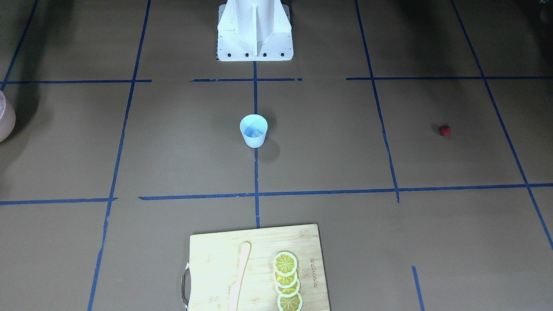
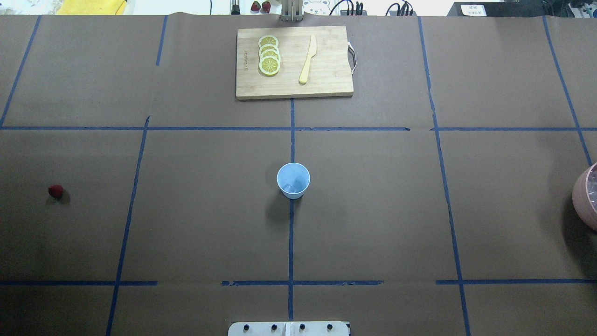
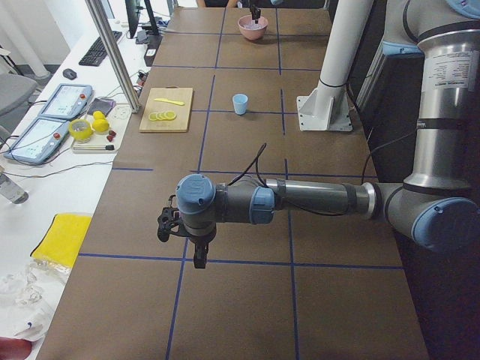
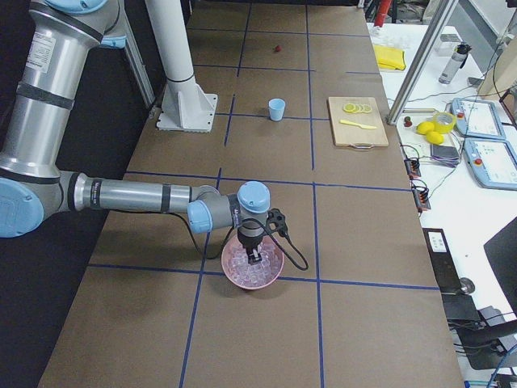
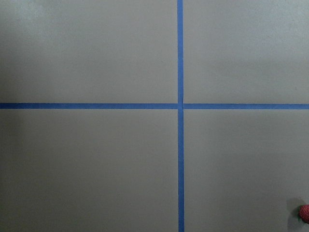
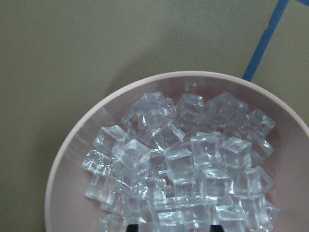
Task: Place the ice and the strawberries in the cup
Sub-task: 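Lower the right gripper into the ice cubes in the bowl, then close the right gripper on another ice cube and lift it, then carry the ice cube with the right gripper over the blue cup, then open the right gripper to drop the ice cube into the cup, then move the right gripper back to the pink bowl of ice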
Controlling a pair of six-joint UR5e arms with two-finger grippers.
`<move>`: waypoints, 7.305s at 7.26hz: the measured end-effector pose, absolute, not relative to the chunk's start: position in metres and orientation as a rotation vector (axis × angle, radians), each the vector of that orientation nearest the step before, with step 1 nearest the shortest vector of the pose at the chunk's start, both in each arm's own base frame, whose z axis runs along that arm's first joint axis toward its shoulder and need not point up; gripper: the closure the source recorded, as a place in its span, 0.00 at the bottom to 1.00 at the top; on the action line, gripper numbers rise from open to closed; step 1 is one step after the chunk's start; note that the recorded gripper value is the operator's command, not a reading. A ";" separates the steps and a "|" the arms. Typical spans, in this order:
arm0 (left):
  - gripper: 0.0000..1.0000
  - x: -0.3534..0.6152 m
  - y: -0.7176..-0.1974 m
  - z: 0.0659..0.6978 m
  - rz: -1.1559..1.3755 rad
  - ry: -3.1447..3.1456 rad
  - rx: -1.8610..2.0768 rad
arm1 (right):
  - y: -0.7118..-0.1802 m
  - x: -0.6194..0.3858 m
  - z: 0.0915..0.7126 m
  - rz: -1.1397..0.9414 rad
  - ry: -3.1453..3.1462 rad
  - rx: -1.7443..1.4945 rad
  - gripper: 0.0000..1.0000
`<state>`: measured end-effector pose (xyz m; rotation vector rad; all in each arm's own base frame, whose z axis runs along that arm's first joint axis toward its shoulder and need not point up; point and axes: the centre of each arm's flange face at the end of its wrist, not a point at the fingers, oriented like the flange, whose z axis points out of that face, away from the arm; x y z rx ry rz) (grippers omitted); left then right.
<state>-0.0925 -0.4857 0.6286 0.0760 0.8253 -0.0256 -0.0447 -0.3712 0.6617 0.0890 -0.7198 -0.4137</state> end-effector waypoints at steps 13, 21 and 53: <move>0.00 -0.092 -0.486 0.624 -0.022 0.826 0.083 | -0.364 -0.057 0.676 -0.455 -0.717 0.052 0.43; 0.00 -0.092 -0.487 0.621 -0.021 0.828 0.089 | -0.366 -0.057 0.671 -0.458 -0.718 0.063 1.00; 0.00 -0.093 -0.490 0.629 -0.026 0.828 0.075 | -0.475 -0.409 0.202 -0.097 -0.775 0.207 0.00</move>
